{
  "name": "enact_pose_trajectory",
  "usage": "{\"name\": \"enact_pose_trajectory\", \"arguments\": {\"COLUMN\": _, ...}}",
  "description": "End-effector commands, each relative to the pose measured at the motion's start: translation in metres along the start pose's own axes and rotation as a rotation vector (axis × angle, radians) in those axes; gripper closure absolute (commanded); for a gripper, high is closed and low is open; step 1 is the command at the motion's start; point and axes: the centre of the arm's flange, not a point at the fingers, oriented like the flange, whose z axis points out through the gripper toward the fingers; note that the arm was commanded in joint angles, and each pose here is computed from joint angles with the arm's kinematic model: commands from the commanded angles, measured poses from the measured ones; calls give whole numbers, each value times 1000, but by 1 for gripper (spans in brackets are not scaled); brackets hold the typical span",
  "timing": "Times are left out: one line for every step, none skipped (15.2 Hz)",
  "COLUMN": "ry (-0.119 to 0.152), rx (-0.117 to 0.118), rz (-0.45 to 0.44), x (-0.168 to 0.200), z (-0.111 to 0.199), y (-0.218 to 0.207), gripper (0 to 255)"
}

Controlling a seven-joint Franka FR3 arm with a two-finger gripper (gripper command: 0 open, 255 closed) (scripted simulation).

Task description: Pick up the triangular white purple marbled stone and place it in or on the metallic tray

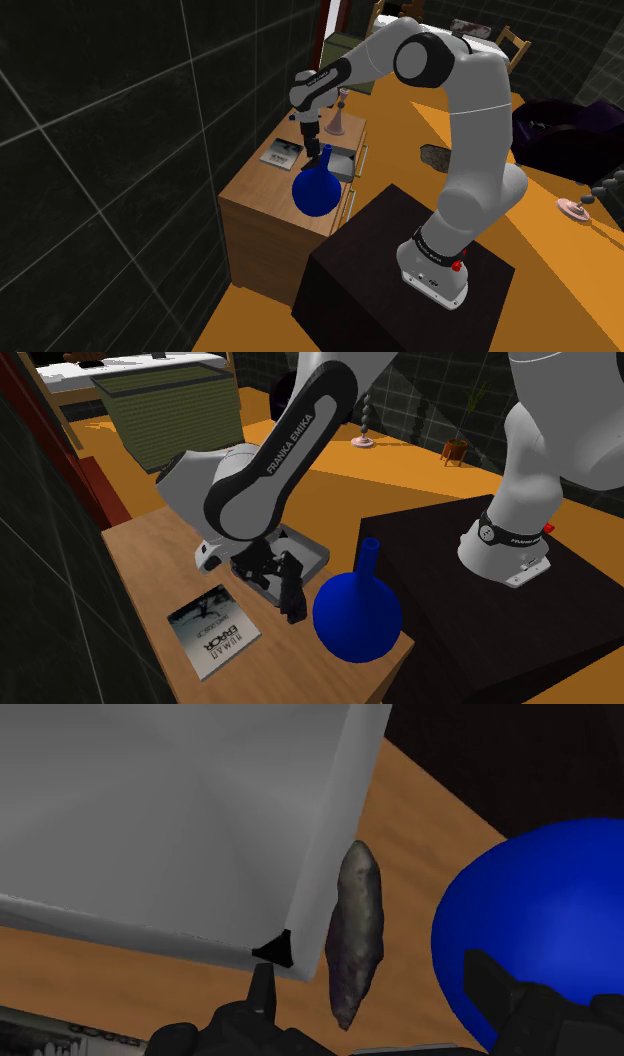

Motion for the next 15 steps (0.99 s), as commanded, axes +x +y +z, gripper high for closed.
{"name": "enact_pose_trajectory", "arguments": {"ry": -3, "rx": 3, "rz": -37, "x": 1, "z": 9, "y": 2, "gripper": 0}}
{"name": "enact_pose_trajectory", "arguments": {"ry": -3, "rx": 3, "rz": -37, "x": 1, "z": 15, "y": 2, "gripper": 0}}
{"name": "enact_pose_trajectory", "arguments": {"ry": -3, "rx": 3, "rz": -37, "x": 1, "z": 20, "y": 2, "gripper": 0}}
{"name": "enact_pose_trajectory", "arguments": {"ry": -3, "rx": 3, "rz": -37, "x": 1, "z": 25, "y": 2, "gripper": 0}}
{"name": "enact_pose_trajectory", "arguments": {"ry": -3, "rx": 3, "rz": -37, "x": 1, "z": 28, "y": 2, "gripper": 0}}
{"name": "enact_pose_trajectory", "arguments": {"ry": -3, "rx": 3, "rz": -37, "x": 1, "z": 28, "y": 2, "gripper": 0}}
{"name": "enact_pose_trajectory", "arguments": {"ry": -3, "rx": 3, "rz": -37, "x": 1, "z": 28, "y": 2, "gripper": 0}}
{"name": "enact_pose_trajectory", "arguments": {"ry": -3, "rx": 3, "rz": -37, "x": 1, "z": 28, "y": 2, "gripper": 0}}
{"name": "enact_pose_trajectory", "arguments": {"ry": -3, "rx": 3, "rz": -37, "x": 1, "z": 28, "y": 2, "gripper": 0}}
{"name": "enact_pose_trajectory", "arguments": {"ry": -3, "rx": 3, "rz": -37, "x": 1, "z": 28, "y": 2, "gripper": 0}}
{"name": "enact_pose_trajectory", "arguments": {"ry": -3, "rx": 3, "rz": -37, "x": 1, "z": 28, "y": 2, "gripper": 0}}
{"name": "enact_pose_trajectory", "arguments": {"ry": -3, "rx": 3, "rz": -37, "x": 1, "z": 28, "y": 2, "gripper": 0}}
{"name": "enact_pose_trajectory", "arguments": {"ry": -3, "rx": 3, "rz": -38, "x": 1, "z": 29, "y": 3, "gripper": 255}}
{"name": "enact_pose_trajectory", "arguments": {"ry": -3, "rx": 3, "rz": -37, "x": 0, "z": 29, "y": 2, "gripper": 255}}
{"name": "enact_pose_trajectory", "arguments": {"ry": -3, "rx": 3, "rz": -38, "x": -1, "z": 30, "y": 1, "gripper": 255}}
